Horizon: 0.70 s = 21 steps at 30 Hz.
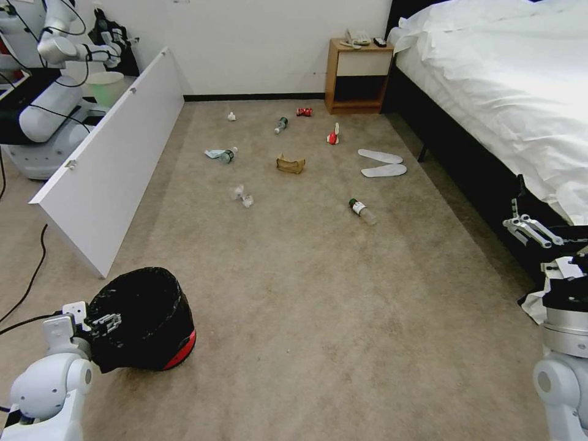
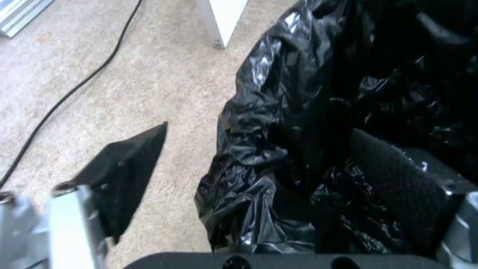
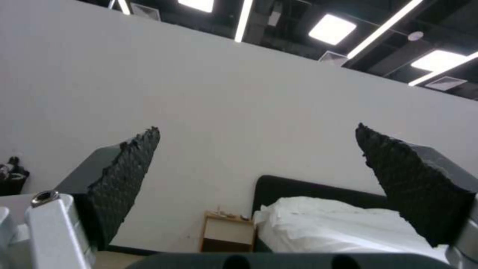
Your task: Pick up the trash bin, then pick up the garbage from the floor and place it into the trash bin.
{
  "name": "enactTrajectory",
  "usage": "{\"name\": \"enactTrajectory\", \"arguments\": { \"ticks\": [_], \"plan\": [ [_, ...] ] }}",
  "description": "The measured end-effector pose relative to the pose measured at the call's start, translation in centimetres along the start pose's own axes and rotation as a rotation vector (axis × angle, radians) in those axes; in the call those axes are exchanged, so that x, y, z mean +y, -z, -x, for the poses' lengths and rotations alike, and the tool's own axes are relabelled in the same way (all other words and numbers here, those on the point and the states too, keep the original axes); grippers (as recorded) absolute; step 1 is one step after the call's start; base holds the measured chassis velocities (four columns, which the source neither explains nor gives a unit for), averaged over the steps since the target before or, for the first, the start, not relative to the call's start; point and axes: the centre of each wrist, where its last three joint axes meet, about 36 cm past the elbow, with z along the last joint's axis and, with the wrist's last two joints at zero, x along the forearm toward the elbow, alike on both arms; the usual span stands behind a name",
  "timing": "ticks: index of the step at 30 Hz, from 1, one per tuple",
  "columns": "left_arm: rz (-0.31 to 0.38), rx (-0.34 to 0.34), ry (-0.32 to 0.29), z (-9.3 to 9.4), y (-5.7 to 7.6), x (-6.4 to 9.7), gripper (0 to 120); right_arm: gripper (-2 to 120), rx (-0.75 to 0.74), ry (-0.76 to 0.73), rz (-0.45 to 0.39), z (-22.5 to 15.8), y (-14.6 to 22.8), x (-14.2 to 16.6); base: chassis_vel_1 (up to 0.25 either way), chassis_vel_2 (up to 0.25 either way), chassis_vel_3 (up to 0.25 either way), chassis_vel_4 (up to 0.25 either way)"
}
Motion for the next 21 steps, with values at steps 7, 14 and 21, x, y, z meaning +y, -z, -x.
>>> {"name": "enactTrajectory", "arguments": {
  "ticks": [7,14,21],
  "plan": [
    [-0.002,0.013,0.000,0.7,-0.6,0.1,60,100,0.001,0.001,0.001,0.1,-0.1,0.1,0.000,0.000,0.000,0.000],
    [-0.003,0.021,0.002,1.3,-1.1,0.1,39,100,0.002,0.003,0.002,0.1,-0.1,0.1,0.000,0.000,0.000,0.000],
    [0.001,0.012,-0.004,1.7,-1.3,0.0,15,100,0.003,0.003,0.003,0.2,-0.1,0.1,0.000,0.000,0.000,0.000]
  ]
}}
